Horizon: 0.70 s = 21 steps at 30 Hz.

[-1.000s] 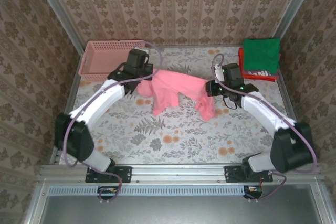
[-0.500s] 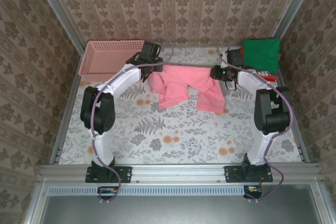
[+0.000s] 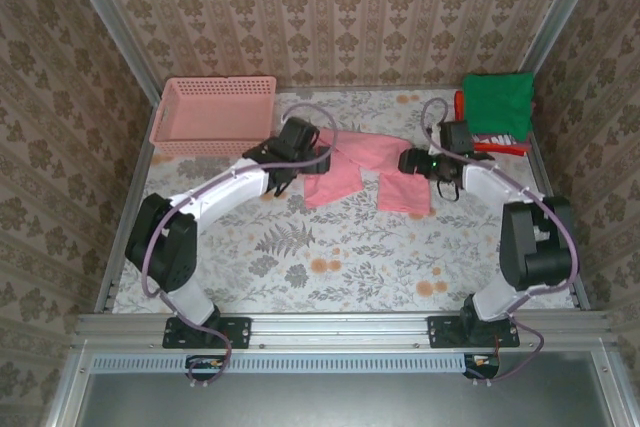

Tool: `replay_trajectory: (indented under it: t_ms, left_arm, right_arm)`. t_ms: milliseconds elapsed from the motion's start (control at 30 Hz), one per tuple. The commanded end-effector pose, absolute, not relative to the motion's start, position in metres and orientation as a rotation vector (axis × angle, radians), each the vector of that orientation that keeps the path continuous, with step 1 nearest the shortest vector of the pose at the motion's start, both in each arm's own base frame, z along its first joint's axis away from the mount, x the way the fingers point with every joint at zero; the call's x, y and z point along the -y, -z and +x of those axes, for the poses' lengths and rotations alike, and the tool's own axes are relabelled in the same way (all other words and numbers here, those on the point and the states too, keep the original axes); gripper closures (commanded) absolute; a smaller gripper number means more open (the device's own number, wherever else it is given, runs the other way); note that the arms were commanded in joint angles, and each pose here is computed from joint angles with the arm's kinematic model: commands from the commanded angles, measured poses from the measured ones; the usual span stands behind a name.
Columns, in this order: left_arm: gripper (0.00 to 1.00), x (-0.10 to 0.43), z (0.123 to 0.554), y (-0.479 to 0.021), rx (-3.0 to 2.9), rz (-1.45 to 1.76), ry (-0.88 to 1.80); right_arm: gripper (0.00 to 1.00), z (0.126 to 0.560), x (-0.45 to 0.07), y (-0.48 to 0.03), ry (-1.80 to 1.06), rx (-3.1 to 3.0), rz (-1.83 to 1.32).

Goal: Fold and stack the t-shirts

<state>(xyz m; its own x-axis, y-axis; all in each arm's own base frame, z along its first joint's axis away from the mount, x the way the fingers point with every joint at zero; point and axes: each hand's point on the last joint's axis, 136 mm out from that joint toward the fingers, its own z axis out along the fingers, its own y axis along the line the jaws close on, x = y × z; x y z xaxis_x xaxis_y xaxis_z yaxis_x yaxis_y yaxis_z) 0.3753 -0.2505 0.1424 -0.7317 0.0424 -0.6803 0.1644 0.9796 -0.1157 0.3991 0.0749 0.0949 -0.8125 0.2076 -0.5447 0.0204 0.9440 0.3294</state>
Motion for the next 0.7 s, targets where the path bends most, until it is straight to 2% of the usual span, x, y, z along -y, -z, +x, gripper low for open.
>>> replay_trajectory:
  t_ms: [0,200,333,533,600,667]
  left_arm:
    - [0.11,0.236,0.364,-0.117,-2.421,-0.095,0.226]
    - [0.35,0.247,0.357,-0.079,-2.513,-0.181,0.283]
    - [0.38,0.259,0.359,-0.06,-2.575,-0.21,0.343]
    - [0.46,0.267,0.36,-0.034,-2.631,-0.229,0.349]
    - [0.49,0.268,0.358,-0.024,-2.659,-0.247,0.368]
    - [0.56,0.266,0.358,-0.018,-2.669,-0.261,0.368]
  right_arm:
    - [0.2,0.375,-0.083,-0.087,-0.378,-2.505,0.177]
    - [0.21,0.354,-0.111,-0.073,-0.41,-2.542,0.118]
    - [0.23,0.351,-0.126,-0.055,-0.378,-2.615,0.039]
    - [0.47,0.352,-0.131,-0.038,-0.233,-2.684,0.027]
    - [0.5,0.353,-0.132,-0.035,-0.186,-2.691,0.012]
    - [0.5,0.354,-0.133,-0.031,-0.164,-2.703,0.001]
